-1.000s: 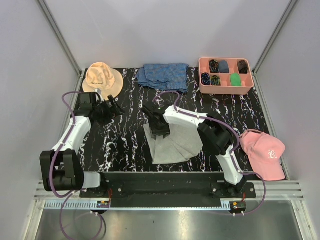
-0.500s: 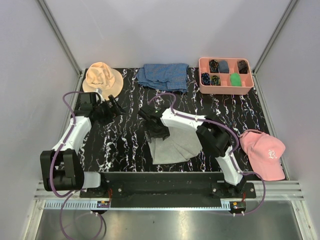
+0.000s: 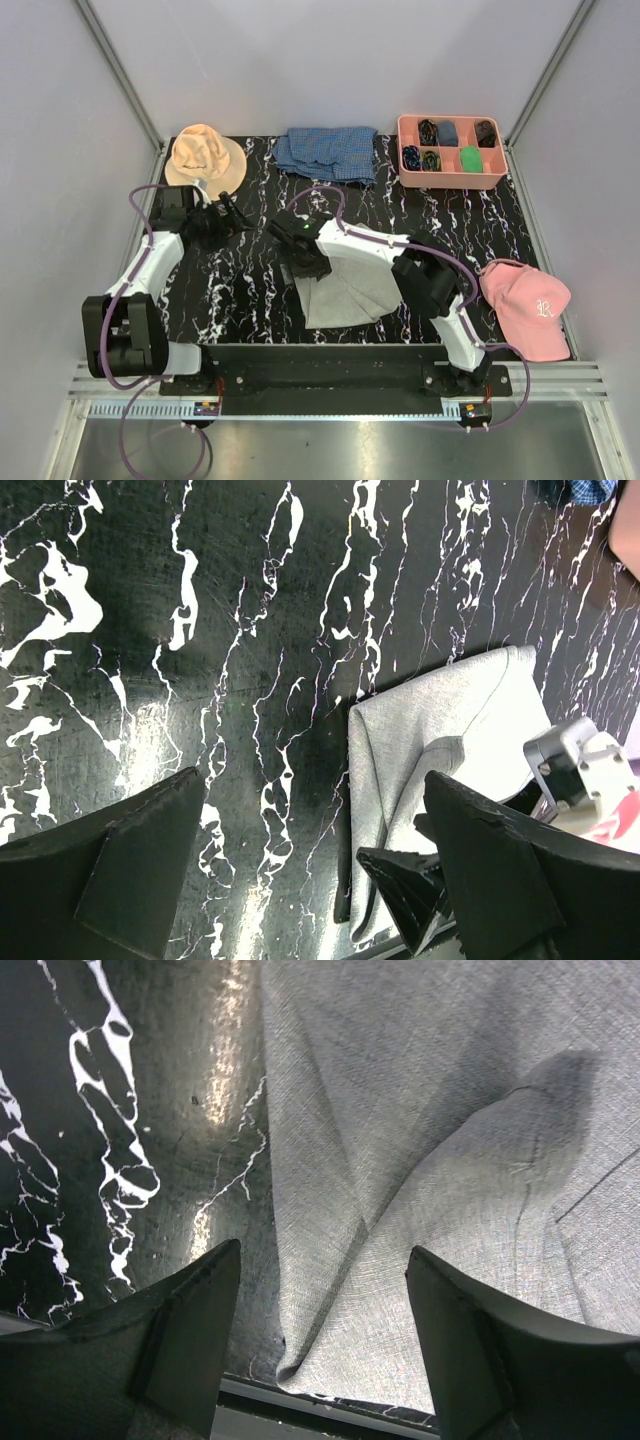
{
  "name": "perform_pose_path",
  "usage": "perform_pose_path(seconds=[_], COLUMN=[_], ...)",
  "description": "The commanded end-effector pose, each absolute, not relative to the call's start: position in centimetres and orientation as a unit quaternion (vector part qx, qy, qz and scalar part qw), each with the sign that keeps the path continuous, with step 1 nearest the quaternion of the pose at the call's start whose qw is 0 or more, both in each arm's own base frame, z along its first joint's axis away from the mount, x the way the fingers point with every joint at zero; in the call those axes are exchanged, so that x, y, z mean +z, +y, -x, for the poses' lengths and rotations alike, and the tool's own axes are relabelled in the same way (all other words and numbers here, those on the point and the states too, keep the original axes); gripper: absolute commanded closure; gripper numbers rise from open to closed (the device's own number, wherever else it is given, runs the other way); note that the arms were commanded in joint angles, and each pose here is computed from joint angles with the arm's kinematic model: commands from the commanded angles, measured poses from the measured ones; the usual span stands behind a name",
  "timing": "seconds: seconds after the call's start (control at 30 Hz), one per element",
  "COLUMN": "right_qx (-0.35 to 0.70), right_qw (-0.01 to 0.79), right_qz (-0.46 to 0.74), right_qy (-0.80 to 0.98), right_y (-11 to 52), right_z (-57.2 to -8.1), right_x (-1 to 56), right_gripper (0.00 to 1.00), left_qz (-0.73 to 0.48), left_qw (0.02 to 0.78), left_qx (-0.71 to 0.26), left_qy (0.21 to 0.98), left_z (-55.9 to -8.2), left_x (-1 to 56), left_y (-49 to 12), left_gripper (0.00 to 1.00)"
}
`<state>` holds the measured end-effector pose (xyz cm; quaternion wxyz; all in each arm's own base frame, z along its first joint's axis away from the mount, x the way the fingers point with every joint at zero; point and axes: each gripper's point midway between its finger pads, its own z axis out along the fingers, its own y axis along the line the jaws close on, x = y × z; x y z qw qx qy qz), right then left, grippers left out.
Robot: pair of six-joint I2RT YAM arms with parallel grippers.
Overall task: Fold the napkin, place the utensils inside, and roll it up
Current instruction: Roll the napkin with the utensil
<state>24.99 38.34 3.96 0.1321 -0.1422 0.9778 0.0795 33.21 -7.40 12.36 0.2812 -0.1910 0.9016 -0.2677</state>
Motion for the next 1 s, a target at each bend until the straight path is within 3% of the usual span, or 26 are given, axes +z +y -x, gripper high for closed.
perform_pose_path(seconds=[0.0, 0.3, 0.83, 0.97], right_qx=[0.103, 0.104, 0.053, 0.051], right_qw=[0.149, 0.134, 0.095, 0.090], right_qz=[0.153, 0.171, 0.181, 0.193], right_qy=[0.971, 0.971, 0.977, 0.976], right_y=[40.3, 41.4, 40.1, 40.0], right_z=[-24.9, -24.5, -23.9, -23.8], right_x=[5.5, 4.0, 0.8, 0.4], right_gripper=[0.28, 0.50, 0.58, 0.75], left_qz=[0.180, 0.178, 0.179, 0.179], left_qw=[0.289, 0.286, 0.288, 0.288], left_qx=[-0.292, -0.298, -0.304, -0.307], left_qy=[0.894, 0.893, 0.890, 0.889], left_z=[-33.7, -33.6, -33.6, -33.7], left_x=[12.9, 12.9, 13.2, 13.3], left_y=[-7.9, -8.1, -8.1, -8.1], left_gripper=[0.06, 0.06, 0.06, 0.06])
